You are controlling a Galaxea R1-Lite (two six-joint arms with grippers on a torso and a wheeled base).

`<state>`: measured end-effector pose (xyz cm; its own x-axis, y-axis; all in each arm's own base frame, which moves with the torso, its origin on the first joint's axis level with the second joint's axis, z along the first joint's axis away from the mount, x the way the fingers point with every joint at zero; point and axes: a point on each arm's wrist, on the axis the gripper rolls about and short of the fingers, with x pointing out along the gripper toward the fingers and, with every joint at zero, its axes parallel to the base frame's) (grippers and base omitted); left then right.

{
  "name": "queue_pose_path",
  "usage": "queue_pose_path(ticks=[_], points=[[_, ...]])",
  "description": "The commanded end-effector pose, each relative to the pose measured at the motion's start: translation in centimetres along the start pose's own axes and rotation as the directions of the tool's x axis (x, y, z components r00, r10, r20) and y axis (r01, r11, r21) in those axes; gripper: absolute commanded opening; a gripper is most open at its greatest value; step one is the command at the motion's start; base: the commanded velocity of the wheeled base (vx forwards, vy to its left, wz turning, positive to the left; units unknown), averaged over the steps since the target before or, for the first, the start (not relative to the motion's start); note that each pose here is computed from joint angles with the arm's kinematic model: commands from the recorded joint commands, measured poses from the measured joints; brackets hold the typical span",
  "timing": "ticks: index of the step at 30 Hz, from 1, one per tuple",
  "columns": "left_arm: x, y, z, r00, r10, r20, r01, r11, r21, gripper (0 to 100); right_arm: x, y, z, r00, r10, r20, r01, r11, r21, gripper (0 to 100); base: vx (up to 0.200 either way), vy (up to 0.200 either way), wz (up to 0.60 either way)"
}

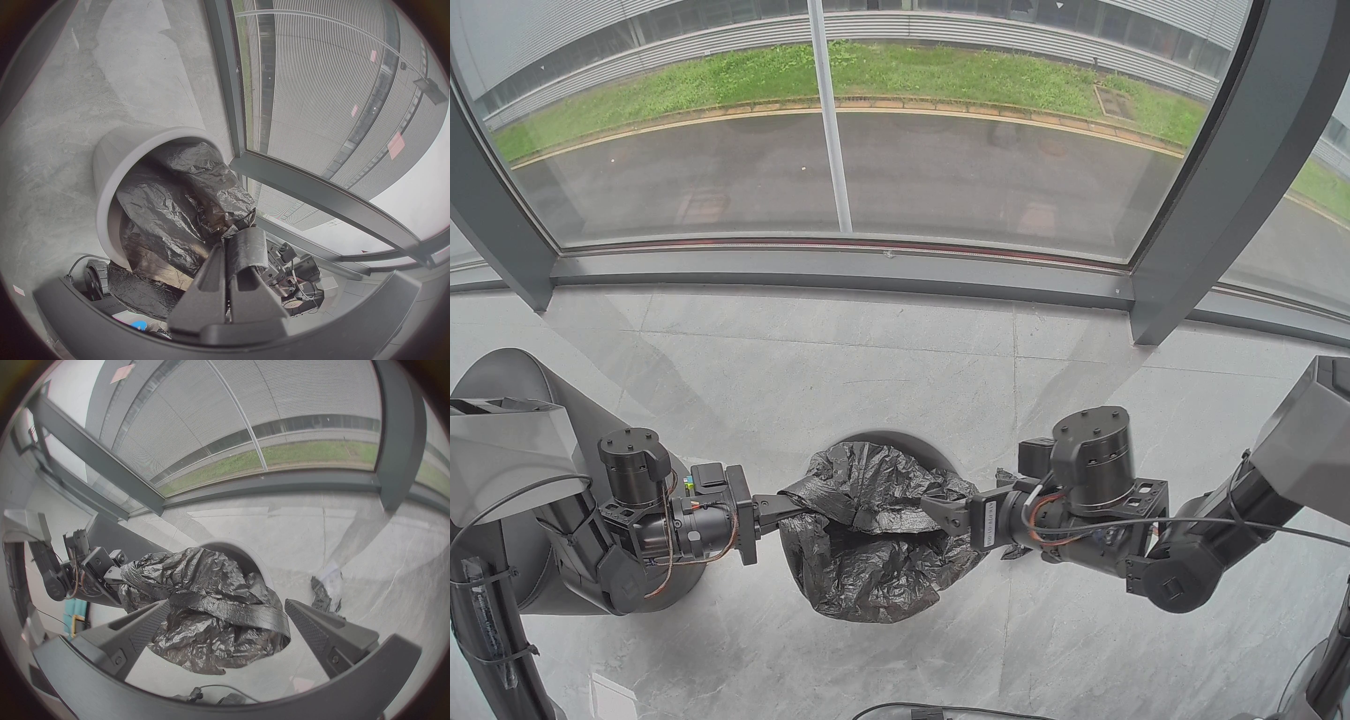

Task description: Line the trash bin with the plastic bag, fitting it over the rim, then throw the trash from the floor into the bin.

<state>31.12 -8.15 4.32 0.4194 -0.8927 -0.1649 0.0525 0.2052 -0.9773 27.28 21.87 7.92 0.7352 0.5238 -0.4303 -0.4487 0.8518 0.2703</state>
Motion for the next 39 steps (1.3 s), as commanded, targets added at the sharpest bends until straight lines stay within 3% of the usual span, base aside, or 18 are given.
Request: queue_pose_path(ticks=[1, 5, 8, 11, 23, 29, 39], points=[[0.0, -0.1, 0.0, 1.0, -0.001, 0.0, 0.001, 1.0, 0.001, 0, 2.5, 3.8, -1.8, 1.0, -0.001, 0.0, 0.001, 0.992, -0.13, 100, 0.0, 0.0, 0.0], [0.0, -0.1, 0.0, 1.0, -0.002, 0.0, 0.002, 1.0, 0.002, 0, 4.2, 5.5, -3.4, 0.998, -0.056, 0.007, 0.056, 0.971, -0.233, 100, 0.0, 0.0, 0.0], [-0.1, -0.1, 0.0, 1.0, -0.002, 0.002, 0.002, 1.0, 0.002, 0, 6.6, 6.4, -4.9, 0.979, -0.195, 0.066, 0.205, 0.914, -0.349, 100, 0.0, 0.0, 0.0], [0.0, -0.1, 0.0, 1.0, -0.002, 0.0, 0.002, 1.0, 0.002, 0, 7.8, 6.8, -5.9, 0.97, -0.232, 0.079, 0.244, 0.887, -0.393, 100, 0.0, 0.0, 0.0], [0.0, 0.0, 0.0, 1.0, 0.0, 0.001, 0.0, 1.0, 0.001, 0, 9.5, 7.1, -7.6, 0.969, -0.239, 0.062, 0.241, 0.853, -0.462, 100, 0.0, 0.0, 0.0], [0.0, 0.1, 0.0, 1.0, 0.001, 0.001, -0.001, 1.0, -0.002, 0, 10.4, 6.5, -8.1, 0.958, -0.279, 0.069, 0.276, 0.825, -0.493, 100, 0.0, 0.0, 0.0], [0.0, 0.0, 0.0, 1.0, 0.001, 0.001, -0.001, 1.0, -0.002, 0, 11.9, 7.3, -7.2, 0.958, -0.261, 0.121, 0.285, 0.8, -0.528, 100, 0.0, 0.0, 0.0]])
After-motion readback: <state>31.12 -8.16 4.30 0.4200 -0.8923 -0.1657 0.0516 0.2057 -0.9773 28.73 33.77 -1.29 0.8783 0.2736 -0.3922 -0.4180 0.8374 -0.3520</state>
